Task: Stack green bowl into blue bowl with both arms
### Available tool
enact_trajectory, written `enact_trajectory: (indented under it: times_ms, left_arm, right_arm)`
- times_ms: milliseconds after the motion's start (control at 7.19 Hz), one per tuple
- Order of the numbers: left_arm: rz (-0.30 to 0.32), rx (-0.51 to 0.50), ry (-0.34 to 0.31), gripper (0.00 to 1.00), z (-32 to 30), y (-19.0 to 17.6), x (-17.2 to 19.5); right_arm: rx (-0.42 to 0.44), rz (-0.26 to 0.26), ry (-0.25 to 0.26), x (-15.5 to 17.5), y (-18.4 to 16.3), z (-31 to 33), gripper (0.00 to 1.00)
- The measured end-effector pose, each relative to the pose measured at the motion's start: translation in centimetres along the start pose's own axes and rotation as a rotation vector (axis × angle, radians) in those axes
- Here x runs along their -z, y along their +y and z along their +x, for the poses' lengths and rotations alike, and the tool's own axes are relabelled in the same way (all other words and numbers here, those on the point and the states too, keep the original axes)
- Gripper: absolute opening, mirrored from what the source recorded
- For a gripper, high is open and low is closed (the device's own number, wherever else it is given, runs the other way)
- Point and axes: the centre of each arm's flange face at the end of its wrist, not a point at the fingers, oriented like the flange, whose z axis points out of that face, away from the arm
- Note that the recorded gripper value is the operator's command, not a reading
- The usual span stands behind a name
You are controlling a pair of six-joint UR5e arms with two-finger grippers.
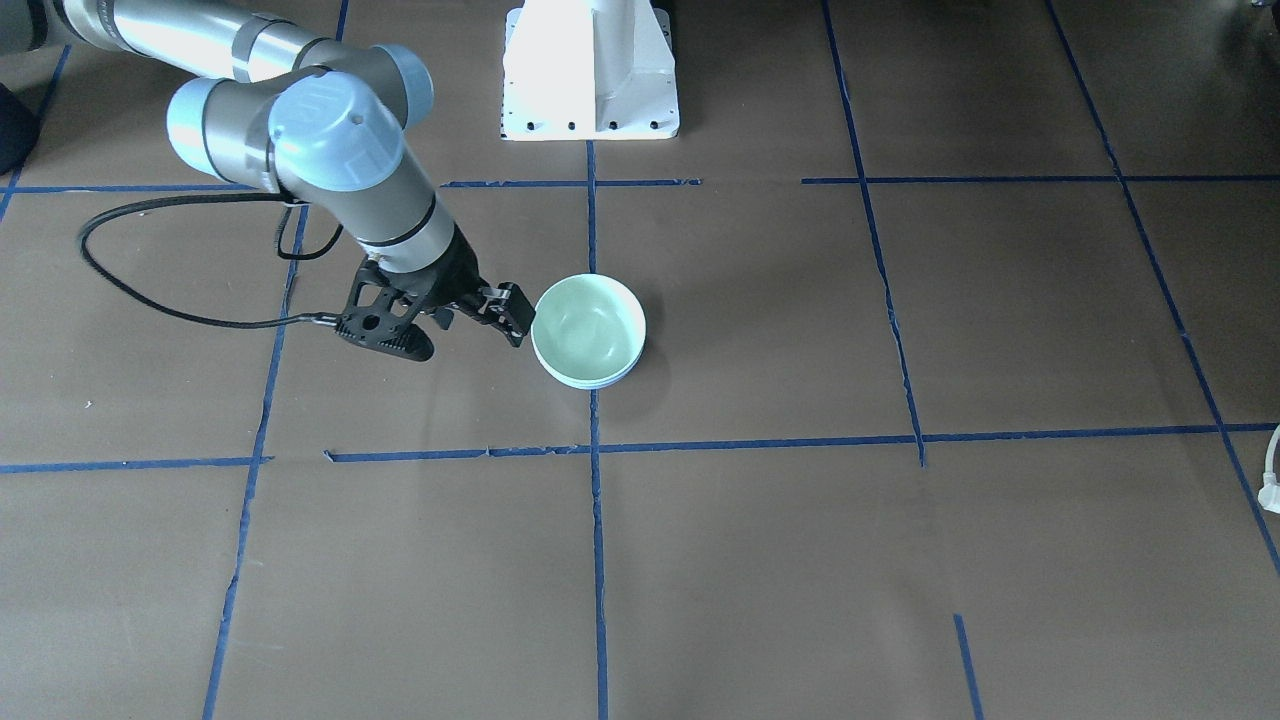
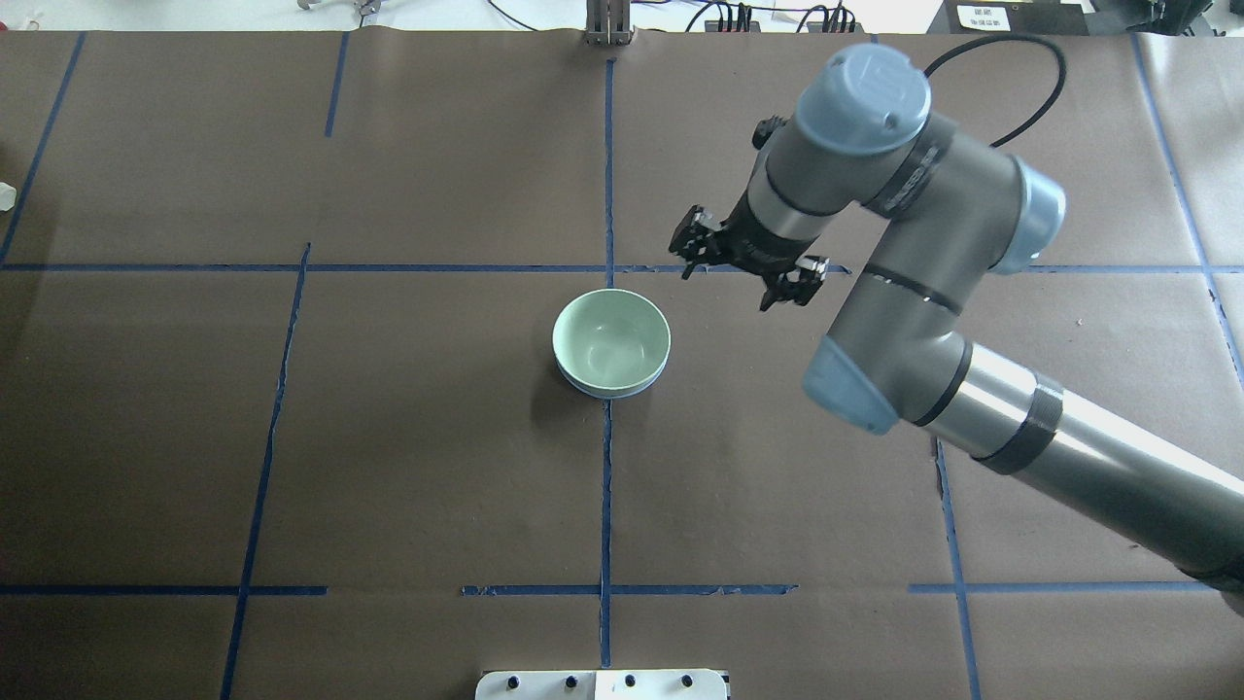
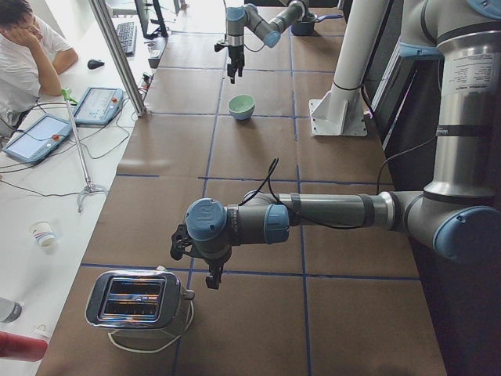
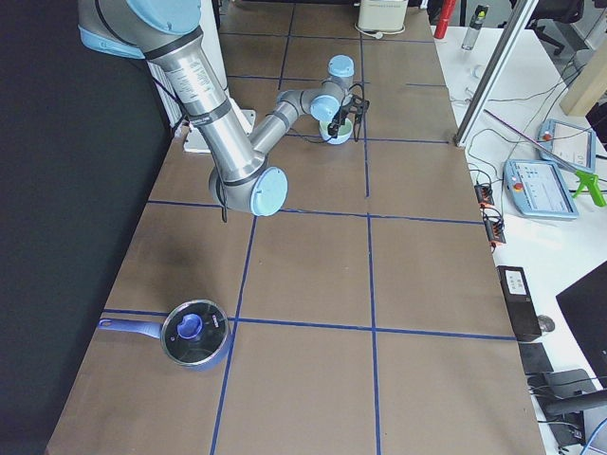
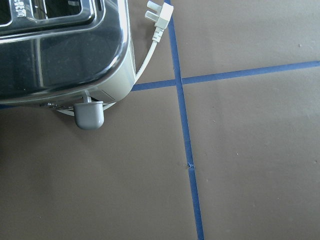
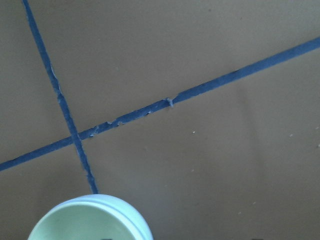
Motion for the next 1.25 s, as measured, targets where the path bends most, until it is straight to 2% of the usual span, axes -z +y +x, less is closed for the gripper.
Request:
enact_trajectory:
  times_ms: [139, 417, 696, 974, 1252]
  left_arm:
    - [-0.003, 0.012, -0.015, 1.0, 0.1, -0.2, 0.0]
    - [-0.004, -0.002, -0.043, 1.0, 0.4, -0.4, 0.2]
    - [0.015, -0.055, -0.06, 1.0, 1.5, 0.2, 1.0]
    - [0.027, -0.107, -0.084, 1.0, 1.5, 0.9, 1.1]
    - [0.018, -0.103, -0.097, 1.0, -0.1, 2.8, -0.4]
  right_arm:
    - [0.093, -0.011, 0.043, 3.0, -4.3, 4.7, 1.0]
    - [0.296, -0.018, 0.098, 8.7, -11.5, 18.9, 1.0]
    - [0.473, -0.025, 0.158, 12.3, -14.0, 36.7, 1.0]
    - [0.514, -0.05, 0.194, 13.9, -13.1, 49.5, 1.0]
    - [0.484, -0.083, 0.208, 13.3, -12.1, 54.6, 1.0]
